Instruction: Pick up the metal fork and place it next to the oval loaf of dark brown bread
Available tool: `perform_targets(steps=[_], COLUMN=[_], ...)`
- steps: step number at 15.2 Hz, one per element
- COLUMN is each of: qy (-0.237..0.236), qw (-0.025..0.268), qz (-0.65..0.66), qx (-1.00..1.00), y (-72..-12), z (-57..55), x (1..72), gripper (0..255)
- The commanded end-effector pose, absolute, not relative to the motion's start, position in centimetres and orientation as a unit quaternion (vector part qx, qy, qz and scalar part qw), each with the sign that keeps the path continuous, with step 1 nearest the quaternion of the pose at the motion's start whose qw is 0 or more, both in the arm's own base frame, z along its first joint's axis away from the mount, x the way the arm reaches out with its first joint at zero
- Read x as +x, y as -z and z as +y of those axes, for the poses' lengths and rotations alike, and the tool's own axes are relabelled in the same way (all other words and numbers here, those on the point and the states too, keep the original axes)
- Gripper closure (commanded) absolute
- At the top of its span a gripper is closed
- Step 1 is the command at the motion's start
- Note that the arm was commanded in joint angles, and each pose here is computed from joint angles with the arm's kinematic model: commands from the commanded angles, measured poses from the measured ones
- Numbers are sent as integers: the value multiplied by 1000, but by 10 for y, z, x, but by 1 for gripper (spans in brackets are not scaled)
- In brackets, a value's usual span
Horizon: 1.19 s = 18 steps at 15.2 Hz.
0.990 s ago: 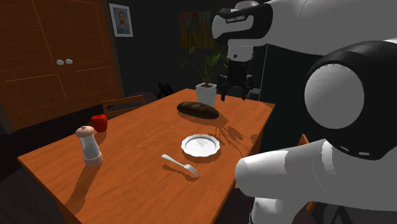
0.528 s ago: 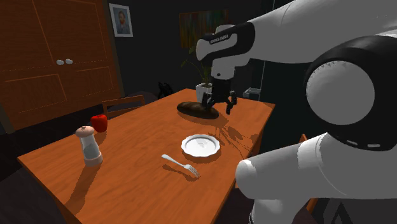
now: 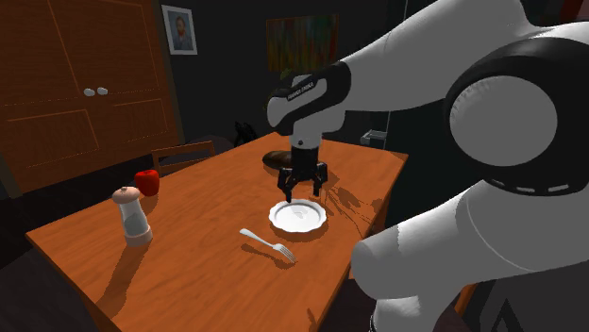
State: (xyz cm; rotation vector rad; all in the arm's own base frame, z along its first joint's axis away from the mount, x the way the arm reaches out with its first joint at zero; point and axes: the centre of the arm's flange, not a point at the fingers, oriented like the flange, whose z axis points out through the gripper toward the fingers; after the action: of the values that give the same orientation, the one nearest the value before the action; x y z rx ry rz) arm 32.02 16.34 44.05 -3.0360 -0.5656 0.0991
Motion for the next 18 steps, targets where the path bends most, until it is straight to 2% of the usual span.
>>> perform_targets(steps=[1, 9, 18], qy=[-39, -68, -69], qw=[27, 32, 32], qz=[-199, -264, -266], qx=[-979, -962, -961], y=[-422, -343, -300], z=[182, 249, 253], x=[319, 299, 292], gripper=[0, 0, 0])
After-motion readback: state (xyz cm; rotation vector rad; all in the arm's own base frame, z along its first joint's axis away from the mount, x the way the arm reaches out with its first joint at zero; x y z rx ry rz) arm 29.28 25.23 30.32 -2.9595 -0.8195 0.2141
